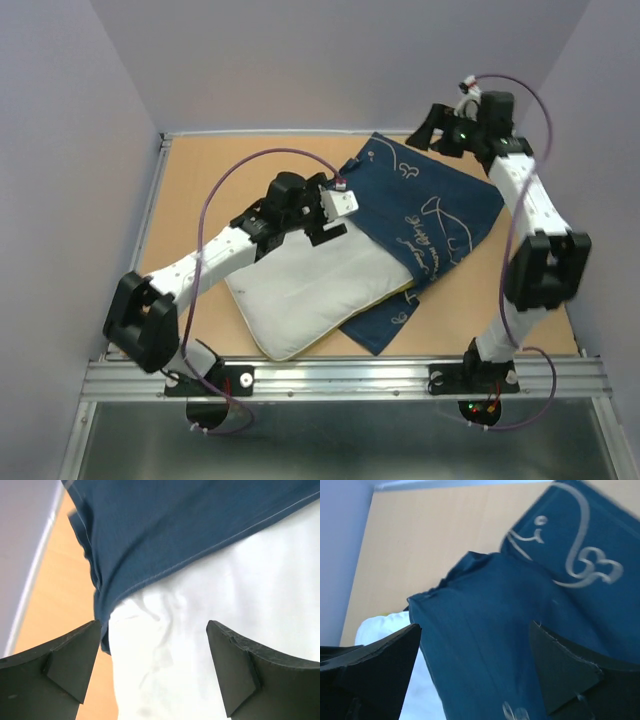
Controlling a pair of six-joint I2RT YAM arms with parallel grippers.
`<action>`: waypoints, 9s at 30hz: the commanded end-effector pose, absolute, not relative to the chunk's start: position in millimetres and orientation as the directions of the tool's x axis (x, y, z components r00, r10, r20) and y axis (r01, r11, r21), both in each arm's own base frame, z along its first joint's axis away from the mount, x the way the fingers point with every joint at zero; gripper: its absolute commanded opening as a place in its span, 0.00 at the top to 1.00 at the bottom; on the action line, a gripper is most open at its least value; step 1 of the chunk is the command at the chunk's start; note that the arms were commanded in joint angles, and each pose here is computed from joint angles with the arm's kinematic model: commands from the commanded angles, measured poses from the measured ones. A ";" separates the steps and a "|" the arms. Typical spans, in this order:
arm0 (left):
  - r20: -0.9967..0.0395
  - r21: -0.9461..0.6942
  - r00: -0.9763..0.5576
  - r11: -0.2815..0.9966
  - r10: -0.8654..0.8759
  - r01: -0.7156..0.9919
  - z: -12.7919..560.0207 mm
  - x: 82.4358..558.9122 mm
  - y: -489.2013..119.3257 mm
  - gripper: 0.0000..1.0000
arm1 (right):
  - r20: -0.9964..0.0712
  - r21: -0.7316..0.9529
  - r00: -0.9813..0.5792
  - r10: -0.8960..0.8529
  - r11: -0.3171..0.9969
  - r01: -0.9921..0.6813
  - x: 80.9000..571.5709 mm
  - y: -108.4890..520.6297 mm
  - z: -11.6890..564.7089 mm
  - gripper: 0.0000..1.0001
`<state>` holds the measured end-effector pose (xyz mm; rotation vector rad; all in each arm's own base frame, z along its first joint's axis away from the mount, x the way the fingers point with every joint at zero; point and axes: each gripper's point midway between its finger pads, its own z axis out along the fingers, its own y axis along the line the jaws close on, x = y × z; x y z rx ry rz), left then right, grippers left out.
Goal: Put the pillow into the pillowcase
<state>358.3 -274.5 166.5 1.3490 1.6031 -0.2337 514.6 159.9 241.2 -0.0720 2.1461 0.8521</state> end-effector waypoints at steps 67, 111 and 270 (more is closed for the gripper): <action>-0.867 -0.216 -0.402 0.505 0.295 0.836 247.1 352.1 -412.6 1.00 | -0.588 0.696 -0.798 0.130 0.585 -0.417 343.2 152.2 138.3 0.99; -0.852 -0.104 -0.416 0.675 0.318 0.730 209.0 320.5 -304.6 0.14 | -0.691 0.158 -0.702 -0.171 0.913 -0.377 442.9 157.0 197.5 0.28; -0.510 0.819 0.726 0.004 0.462 0.573 307.9 198.0 -333.3 1.00 | -0.763 0.306 -0.492 -0.419 0.436 -0.846 307.5 276.8 334.1 0.99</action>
